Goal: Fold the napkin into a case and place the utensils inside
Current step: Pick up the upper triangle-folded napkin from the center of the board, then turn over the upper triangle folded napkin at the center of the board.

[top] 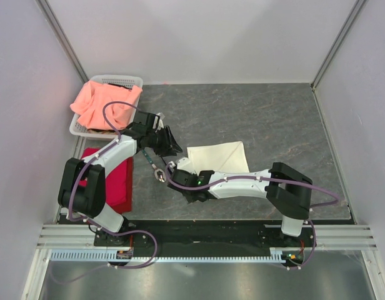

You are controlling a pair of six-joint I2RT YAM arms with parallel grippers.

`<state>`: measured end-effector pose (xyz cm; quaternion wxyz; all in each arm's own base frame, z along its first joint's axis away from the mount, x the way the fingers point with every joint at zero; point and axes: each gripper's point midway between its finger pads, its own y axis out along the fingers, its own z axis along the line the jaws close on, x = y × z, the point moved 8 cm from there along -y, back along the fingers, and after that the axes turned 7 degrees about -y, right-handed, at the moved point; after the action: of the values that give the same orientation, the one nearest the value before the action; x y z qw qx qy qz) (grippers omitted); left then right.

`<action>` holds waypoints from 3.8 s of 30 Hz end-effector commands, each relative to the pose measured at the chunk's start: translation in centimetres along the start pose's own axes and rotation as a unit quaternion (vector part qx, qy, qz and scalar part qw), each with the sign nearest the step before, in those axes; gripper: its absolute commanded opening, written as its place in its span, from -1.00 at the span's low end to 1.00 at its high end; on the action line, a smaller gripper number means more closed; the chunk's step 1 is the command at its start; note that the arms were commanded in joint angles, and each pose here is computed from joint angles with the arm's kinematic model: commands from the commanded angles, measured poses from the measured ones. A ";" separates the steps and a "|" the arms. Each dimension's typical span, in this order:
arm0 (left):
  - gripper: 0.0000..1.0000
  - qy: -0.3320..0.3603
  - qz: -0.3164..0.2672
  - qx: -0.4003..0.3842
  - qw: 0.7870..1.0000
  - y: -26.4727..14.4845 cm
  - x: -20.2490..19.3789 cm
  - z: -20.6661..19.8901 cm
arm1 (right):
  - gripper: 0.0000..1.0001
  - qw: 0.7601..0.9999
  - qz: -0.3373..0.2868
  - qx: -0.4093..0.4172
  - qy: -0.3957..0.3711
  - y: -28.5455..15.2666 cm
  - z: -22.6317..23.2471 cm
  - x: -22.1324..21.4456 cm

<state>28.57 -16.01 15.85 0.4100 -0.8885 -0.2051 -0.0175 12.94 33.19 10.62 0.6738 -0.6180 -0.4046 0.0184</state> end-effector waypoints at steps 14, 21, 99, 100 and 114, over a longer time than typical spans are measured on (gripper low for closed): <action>-0.08 0.005 -0.005 -0.024 1.000 -0.7 0.5 -0.4 | -0.10 0.999 0.039 -0.012 -0.021 3.2 0.2 -3.4; -0.07 0.001 -0.006 -0.026 1.000 -0.9 0.7 -0.1 | -0.37 0.996 0.057 -0.048 -0.037 4.0 -0.9 -5.0; -0.96 -0.072 0.038 -0.061 0.995 6.9 4.3 -2.1 | -1.00 0.983 -0.115 0.115 0.088 -7.8 -8.3 2.5; -0.96 -0.072 0.036 -0.060 0.995 6.3 4.4 -2.2 | -1.00 0.981 -0.115 0.133 0.080 -8.1 -7.8 2.6; -0.96 -0.009 -0.185 -0.090 0.978 -11.5 9.4 -5.3 | -1.00 0.900 -0.217 0.376 0.034 -14.0 2.8 11.4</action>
<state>32.66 -12.87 23.06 0.2991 -0.9124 -0.2787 0.0199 15.13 34.84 22.56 0.8060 -0.3757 -0.4547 -0.0491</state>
